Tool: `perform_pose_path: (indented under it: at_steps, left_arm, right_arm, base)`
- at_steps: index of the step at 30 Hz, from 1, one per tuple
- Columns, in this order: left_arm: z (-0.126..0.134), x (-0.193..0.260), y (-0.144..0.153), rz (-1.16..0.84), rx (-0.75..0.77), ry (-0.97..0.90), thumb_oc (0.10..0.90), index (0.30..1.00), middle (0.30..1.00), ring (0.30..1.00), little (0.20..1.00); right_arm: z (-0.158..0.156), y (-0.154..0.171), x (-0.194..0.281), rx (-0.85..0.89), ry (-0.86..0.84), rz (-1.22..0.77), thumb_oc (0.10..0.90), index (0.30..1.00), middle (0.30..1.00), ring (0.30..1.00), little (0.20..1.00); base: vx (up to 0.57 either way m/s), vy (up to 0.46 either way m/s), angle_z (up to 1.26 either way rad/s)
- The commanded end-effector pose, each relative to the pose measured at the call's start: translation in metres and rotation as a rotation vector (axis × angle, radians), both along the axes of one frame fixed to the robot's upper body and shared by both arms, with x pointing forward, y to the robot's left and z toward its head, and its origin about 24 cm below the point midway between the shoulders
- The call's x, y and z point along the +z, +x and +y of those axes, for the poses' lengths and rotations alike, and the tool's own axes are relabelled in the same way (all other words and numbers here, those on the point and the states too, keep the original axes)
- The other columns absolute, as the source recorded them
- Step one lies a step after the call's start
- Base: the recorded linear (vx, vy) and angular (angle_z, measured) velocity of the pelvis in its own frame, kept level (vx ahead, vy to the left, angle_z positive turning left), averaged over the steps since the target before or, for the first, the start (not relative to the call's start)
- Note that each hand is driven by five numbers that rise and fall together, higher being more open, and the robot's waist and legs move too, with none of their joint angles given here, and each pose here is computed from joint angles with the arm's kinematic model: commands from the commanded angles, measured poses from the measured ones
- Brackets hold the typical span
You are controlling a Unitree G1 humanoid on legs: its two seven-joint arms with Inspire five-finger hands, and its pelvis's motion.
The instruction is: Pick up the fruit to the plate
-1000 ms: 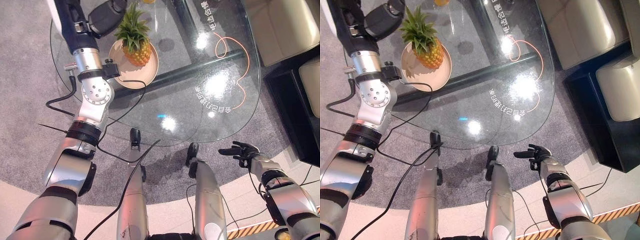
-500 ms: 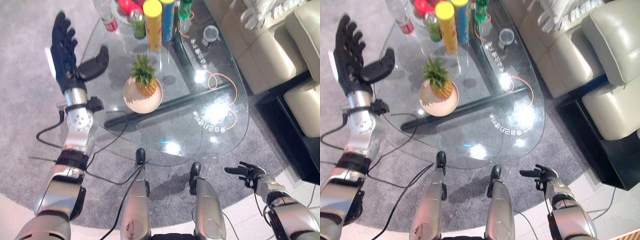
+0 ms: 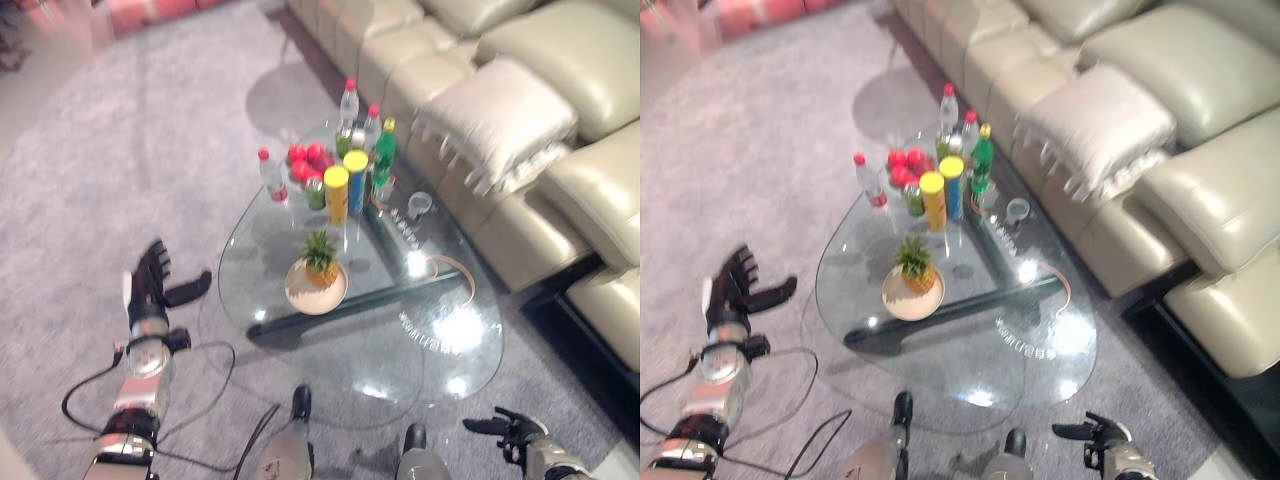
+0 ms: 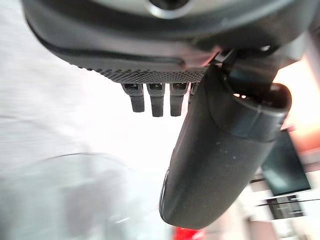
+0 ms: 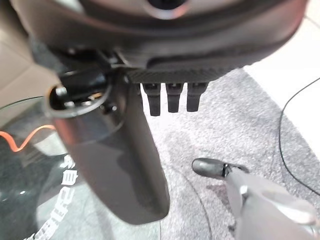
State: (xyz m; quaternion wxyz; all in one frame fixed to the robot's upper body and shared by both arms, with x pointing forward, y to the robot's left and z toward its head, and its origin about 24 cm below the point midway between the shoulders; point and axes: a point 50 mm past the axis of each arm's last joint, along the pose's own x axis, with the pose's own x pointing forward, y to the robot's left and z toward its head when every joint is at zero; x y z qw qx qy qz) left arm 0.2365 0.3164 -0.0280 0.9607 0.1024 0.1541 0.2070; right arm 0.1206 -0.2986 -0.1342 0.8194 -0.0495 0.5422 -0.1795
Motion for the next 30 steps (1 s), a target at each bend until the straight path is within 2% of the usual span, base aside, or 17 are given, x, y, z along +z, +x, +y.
perform_pose_path:
  at_steps: [1, 6, 13, 20, 30]
  left_arm:
    - [0.010, 0.005, 0.006, 0.002, 0.002, 0.021, 0.800, 0.900, 0.900, 0.900, 0.900]
    - [-0.005, -0.059, -0.048, 0.373, -0.049, 0.006, 0.800, 0.900, 0.900, 0.900, 0.900]
    - [-0.031, -0.109, -0.111, 0.830, -0.147, -0.093, 0.800, 0.900, 0.900, 0.900, 0.900]
    - [-0.048, -0.124, -0.136, 1.004, -0.205, -0.194, 0.800, 0.900, 0.900, 0.900, 0.900]
    - [-0.053, -0.125, -0.134, 1.017, -0.222, -0.211, 0.800, 0.900, 0.900, 0.900, 0.900]
  right_arm:
    - [-0.011, -0.021, -0.001, 0.028, -0.072, 0.080, 0.800, 0.900, 0.900, 0.900, 0.900]
    - [-0.002, -0.033, -0.009, 0.118, -0.064, 0.170, 0.800, 0.900, 0.900, 0.900, 0.900]
    - [0.008, -0.040, -0.014, 0.214, -0.053, 0.267, 0.800, 0.900, 0.900, 0.900, 0.900]
    - [0.015, -0.045, -0.018, 0.277, -0.039, 0.320, 0.800, 0.900, 0.900, 0.900, 0.900]
    - [0.022, -0.042, -0.020, 0.321, -0.027, 0.336, 0.800, 0.900, 0.900, 0.900, 0.900]
  base:
    - [0.12, 0.030, -0.03]
    - [0.06, 0.032, -0.02]
    - [0.04, 0.035, -0.01]
    - [0.00, 0.005, 0.00]
    - [0.00, 0.000, 0.00]
